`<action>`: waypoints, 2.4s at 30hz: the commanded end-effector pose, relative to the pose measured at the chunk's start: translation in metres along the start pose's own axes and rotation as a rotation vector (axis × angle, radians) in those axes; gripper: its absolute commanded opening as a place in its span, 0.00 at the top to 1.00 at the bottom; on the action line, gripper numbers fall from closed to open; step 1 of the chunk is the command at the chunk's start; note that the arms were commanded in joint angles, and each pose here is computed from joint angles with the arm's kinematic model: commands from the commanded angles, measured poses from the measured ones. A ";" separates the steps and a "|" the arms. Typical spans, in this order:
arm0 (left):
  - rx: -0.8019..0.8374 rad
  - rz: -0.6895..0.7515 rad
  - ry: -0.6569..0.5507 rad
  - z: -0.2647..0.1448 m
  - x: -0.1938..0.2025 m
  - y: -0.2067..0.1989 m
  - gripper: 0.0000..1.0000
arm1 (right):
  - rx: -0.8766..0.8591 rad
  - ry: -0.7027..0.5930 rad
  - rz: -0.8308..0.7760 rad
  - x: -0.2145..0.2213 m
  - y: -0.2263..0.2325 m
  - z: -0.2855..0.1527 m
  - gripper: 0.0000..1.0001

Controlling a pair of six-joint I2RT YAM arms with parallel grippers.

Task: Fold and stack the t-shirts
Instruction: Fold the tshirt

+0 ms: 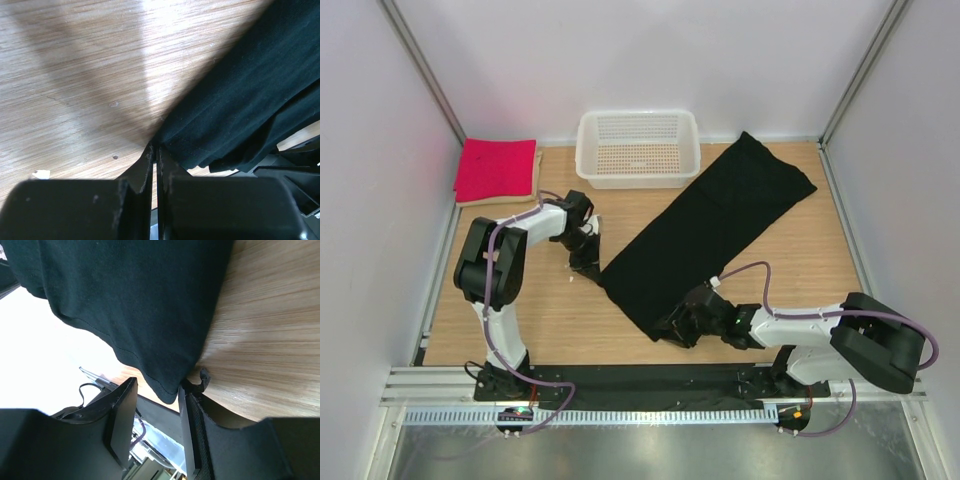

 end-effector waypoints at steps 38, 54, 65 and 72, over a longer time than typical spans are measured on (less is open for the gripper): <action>-0.137 0.017 -0.032 -0.023 0.109 -0.039 1.00 | 0.195 0.012 -0.293 0.003 -0.061 -0.087 0.99; -0.125 0.181 -0.153 -0.069 0.025 -0.112 1.00 | 0.231 -0.208 -0.288 -0.080 0.009 -0.116 0.99; -0.038 0.228 -0.287 -0.071 -0.059 -0.175 1.00 | 0.306 -0.283 -0.281 -0.158 0.041 -0.163 0.99; 0.043 0.240 -0.397 -0.067 -0.102 -0.208 1.00 | 0.300 -0.291 -0.257 -0.202 0.055 -0.170 0.99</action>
Point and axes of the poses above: each gripper's point midway between its finger pads, its own z axis out along the fingers, its own y axis along the line the jaws close on, x = y × z, the point moved 7 cm from there along -z, back along the fingers, and after that the axes turned 1 degree about -z, right-handed, at the moved point
